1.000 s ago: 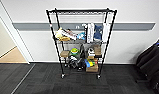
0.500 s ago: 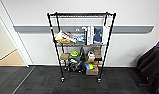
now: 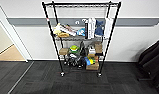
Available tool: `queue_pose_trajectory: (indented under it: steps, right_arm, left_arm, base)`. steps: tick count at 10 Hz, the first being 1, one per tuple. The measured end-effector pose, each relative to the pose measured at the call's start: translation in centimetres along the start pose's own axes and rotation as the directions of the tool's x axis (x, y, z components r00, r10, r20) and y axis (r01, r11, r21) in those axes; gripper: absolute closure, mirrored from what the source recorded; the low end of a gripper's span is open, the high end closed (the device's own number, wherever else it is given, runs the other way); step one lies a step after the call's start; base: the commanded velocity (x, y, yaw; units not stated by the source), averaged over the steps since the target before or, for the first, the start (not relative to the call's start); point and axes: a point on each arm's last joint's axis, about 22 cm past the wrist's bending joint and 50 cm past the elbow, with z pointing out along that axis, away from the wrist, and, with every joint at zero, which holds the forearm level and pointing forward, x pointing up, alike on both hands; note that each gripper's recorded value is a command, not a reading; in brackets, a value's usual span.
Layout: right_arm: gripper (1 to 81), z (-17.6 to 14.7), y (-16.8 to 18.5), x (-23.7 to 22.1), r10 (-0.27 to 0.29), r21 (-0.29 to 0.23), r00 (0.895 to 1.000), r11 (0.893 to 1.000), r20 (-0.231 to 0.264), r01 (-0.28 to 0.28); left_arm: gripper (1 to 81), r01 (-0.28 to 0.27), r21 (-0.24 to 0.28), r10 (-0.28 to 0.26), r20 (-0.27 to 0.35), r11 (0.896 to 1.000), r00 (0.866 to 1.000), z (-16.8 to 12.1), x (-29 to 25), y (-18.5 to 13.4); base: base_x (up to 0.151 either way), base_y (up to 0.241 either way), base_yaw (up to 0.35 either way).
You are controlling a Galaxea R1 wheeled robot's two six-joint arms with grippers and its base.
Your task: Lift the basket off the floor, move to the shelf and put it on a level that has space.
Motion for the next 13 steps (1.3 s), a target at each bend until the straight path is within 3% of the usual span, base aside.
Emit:
queue_pose_trajectory:
  steps: [3, 11, 13]
  right_arm:
    - [1.0, 1.9, 0.8, 2.3, 0.015, -0.007, 1.0, 1.0, 0.017, -0.015]
    - [1.0, 4.9, 0.5, 12.7, -0.028, 0.002, 0.999, 1.0, -0.041, 0.028]
    - [1.0, 5.9, 0.8, 13.6, -0.029, 0.002, 0.999, 1.0, -0.043, 0.029]
  left_arm:
    - [1.0, 0.015, 0.003, -0.015, 0.044, 1.0, 0.999, 2.3, 0.0, -0.9]
    - [1.0, -0.032, -0.022, 0.031, -0.049, 0.999, 0.998, 4.0, 11.6, -0.1]
    - [1.0, -0.033, -0.026, 0.032, -0.034, 0.999, 0.999, 4.9, 12.4, -0.3]
  base:
    - [0.0, 0.0, 0.0]
    - [0.0, 0.0, 0.0]
    - [0.0, 0.0, 0.0]
